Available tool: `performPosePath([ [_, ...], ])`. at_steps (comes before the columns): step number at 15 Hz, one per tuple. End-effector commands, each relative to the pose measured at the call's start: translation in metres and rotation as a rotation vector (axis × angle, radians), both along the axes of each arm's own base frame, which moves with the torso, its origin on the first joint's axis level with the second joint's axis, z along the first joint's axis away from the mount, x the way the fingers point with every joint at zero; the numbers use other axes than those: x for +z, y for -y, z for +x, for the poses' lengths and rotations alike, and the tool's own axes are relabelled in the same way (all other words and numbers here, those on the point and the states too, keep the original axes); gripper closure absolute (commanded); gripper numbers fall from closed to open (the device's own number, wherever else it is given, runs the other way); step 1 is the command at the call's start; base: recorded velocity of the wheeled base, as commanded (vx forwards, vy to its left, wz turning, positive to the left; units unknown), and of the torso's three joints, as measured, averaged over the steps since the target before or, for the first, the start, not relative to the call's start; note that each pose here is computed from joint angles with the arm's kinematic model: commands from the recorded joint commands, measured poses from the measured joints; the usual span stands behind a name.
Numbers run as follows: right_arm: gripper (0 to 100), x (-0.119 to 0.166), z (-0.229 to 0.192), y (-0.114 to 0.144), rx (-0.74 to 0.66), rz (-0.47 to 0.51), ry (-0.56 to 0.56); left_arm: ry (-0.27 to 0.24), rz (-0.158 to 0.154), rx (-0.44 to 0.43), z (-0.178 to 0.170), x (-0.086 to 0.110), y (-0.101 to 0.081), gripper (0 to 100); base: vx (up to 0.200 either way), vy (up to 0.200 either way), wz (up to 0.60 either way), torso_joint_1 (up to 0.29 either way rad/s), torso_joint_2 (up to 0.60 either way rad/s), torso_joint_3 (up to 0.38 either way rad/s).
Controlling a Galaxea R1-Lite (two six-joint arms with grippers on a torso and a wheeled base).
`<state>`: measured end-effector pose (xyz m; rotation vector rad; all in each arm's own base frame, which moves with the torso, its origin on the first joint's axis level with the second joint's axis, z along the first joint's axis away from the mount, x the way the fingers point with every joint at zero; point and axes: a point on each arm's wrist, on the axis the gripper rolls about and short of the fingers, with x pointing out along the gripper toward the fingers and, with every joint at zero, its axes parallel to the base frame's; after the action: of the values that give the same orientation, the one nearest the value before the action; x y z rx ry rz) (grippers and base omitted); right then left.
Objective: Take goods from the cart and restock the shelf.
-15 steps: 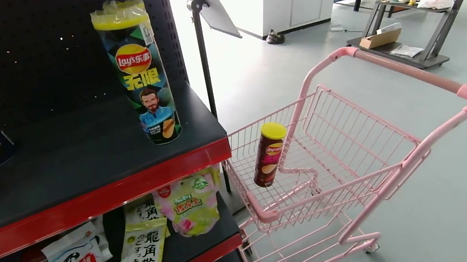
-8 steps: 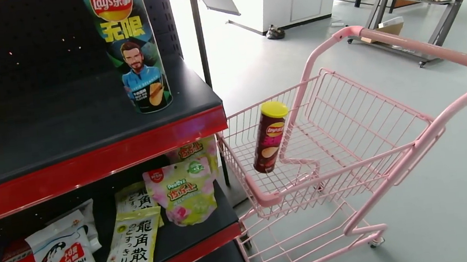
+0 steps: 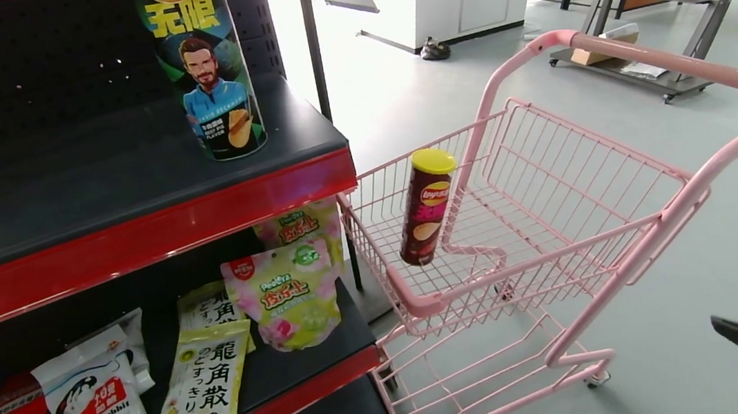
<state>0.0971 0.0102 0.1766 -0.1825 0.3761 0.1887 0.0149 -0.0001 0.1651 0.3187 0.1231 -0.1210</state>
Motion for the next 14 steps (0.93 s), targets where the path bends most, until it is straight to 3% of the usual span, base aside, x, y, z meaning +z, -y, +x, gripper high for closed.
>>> performPosePath([
  [1,0,0.022,0.097,-0.028,0.096,0.068,0.012,0.0,0.0,0.011,0.0,0.0,0.0,0,0.0,0.0,0.0,0.0,0.0,0.0],
  [3,0,0.029,0.126,-0.047,0.136,0.116,0.091,0.003,-0.003,0.021,0.0,0.001,0.0,0,0.0,0.0,0.0,0.0,0.0,0.0],
  [4,0,0.031,0.142,-0.067,0.189,0.206,0.066,0.002,-0.028,0.017,0.0,0.001,0.0,0,0.0,0.0,0.0,0.0,0.0,0.0],
  [5,0,0.029,0.149,-0.075,0.197,0.231,0.05,-0.004,-0.054,0.014,0.0,0.001,0.0,0,0.0,0.0,0.0,0.0,0.0,0.0],
  [8,0,0.008,0.181,-0.091,0.251,0.233,0.019,-0.022,-0.06,-0.005,0.001,-0.001,0.001,0,0.0,0.0,0.0,0.0,0.0,0.0],
  [10,0,-0.014,0.217,-0.113,0.303,0.246,0.068,-0.044,-0.085,-0.029,0.001,-0.004,0.001,0,0.0,0.0,0.0,0.0,0.0,0.0],
  [14,0,-0.03,0.247,-0.131,0.319,0.25,0.057,-0.043,-0.088,-0.03,0.001,-0.003,0.001,0,0.0,0.0,0.0,0.0,0.0,0.0],
])
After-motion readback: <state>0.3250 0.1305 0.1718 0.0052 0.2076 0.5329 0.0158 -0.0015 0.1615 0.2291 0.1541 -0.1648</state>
